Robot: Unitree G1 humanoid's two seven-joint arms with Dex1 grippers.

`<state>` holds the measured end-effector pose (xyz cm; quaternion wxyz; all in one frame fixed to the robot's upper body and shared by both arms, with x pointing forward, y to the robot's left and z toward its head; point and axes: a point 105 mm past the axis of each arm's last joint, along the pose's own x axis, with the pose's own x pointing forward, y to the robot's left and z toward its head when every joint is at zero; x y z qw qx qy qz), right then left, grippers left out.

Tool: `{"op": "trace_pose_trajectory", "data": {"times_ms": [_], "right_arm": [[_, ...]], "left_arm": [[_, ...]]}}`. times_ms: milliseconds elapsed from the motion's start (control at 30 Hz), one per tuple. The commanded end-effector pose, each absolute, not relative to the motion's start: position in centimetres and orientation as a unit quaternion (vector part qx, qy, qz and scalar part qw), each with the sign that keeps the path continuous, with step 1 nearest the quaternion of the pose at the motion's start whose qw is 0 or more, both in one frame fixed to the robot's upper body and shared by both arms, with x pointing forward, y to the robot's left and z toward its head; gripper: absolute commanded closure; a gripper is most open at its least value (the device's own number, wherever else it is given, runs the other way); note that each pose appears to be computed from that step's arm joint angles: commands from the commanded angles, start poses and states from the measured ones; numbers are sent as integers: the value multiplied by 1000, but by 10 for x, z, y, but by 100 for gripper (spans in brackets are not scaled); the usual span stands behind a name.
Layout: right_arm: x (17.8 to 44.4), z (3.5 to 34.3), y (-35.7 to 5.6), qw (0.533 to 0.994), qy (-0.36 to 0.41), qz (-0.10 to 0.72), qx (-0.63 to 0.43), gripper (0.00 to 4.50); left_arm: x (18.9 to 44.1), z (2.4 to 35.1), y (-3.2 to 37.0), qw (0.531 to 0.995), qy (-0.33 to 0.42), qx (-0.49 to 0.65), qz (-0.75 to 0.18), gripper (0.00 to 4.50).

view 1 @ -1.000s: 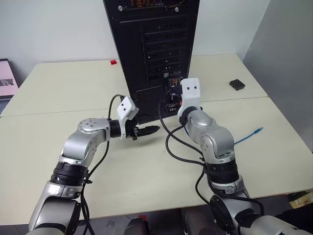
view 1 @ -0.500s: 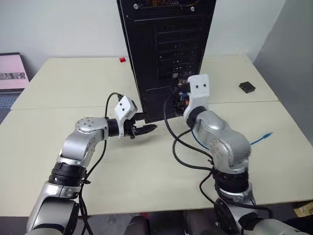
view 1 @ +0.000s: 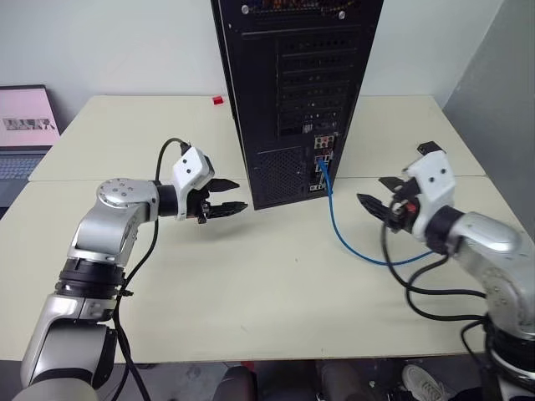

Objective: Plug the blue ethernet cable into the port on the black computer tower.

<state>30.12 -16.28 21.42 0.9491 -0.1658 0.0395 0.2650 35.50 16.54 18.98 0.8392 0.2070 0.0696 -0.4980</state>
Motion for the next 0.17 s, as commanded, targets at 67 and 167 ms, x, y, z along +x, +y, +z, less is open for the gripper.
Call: {"op": "trace_pose_trajectory", "data": {"times_ms": [67,167], "right_arm": [[297,231,-170,942,9,282,-180,159],[297,234,-169,939,9,292,-184,159]], "left_arm": [[355,207,170,829,51,227,-508,161],[354,209,168,827,47,218,-517,161]]}}
